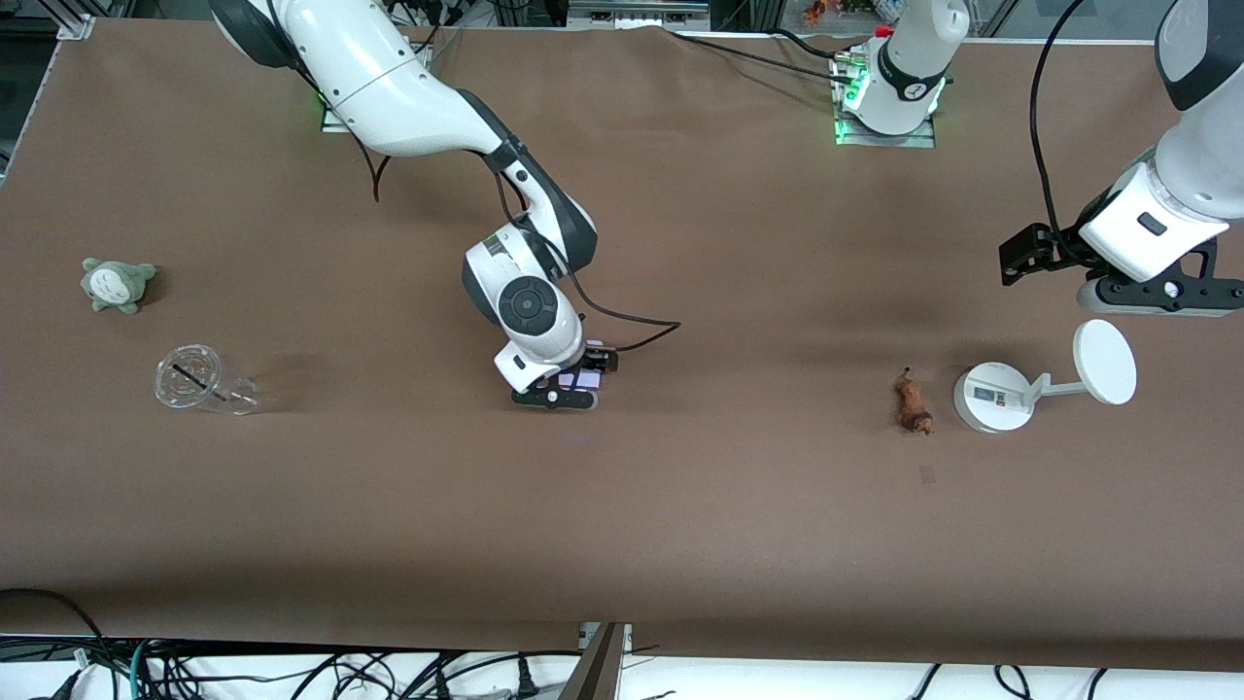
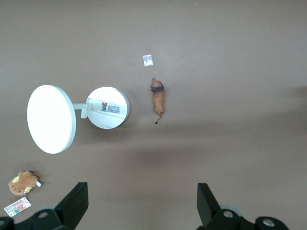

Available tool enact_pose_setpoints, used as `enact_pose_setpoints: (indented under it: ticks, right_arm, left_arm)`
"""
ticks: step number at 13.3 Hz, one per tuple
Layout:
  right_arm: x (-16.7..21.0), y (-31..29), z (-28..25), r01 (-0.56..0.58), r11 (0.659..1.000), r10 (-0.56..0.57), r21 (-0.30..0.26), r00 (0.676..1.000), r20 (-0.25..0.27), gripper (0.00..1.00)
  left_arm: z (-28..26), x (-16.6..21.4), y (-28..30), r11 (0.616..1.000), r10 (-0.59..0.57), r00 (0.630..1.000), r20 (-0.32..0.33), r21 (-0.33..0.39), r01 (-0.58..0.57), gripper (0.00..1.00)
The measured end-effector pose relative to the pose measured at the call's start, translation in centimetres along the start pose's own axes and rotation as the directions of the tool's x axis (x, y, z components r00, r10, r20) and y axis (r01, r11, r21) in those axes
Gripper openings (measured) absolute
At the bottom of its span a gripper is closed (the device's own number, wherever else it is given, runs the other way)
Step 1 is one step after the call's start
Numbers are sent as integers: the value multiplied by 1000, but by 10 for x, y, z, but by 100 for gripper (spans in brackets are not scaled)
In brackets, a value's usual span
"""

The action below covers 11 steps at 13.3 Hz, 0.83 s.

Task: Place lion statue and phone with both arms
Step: 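Grasp the silver phone with the right gripper and lift it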

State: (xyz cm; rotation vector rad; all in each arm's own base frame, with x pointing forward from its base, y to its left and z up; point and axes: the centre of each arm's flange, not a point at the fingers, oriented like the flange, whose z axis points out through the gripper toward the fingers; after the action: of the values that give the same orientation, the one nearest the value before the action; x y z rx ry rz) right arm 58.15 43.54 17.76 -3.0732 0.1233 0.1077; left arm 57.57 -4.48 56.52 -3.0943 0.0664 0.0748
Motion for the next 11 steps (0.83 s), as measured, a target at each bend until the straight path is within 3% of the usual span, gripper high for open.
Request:
enact_pose_setpoints:
  ticks: [5, 6, 9, 11]
  right_arm:
    - [1, 0, 5, 0, 1000, 0, 7, 1000, -9, 96]
    - [3, 0, 2, 0, 1000, 0, 10, 1000, -15, 84]
    - [15, 6, -14, 2, 1000, -2, 5, 1000, -26, 83]
    - [27, 23, -48, 30, 999, -30, -24, 1000, 4, 83]
  left_arm:
    - [-4, -1, 4, 1000, 6, 1000, -8, 0, -6, 100]
    - [-5, -1, 4, 1000, 6, 1000, -10, 0, -6, 100]
    - [-4, -2, -2, 1000, -7, 1000, 0, -8, 7, 100]
    - [-3, -4, -5, 1000, -12, 1000, 20, -7, 12, 100]
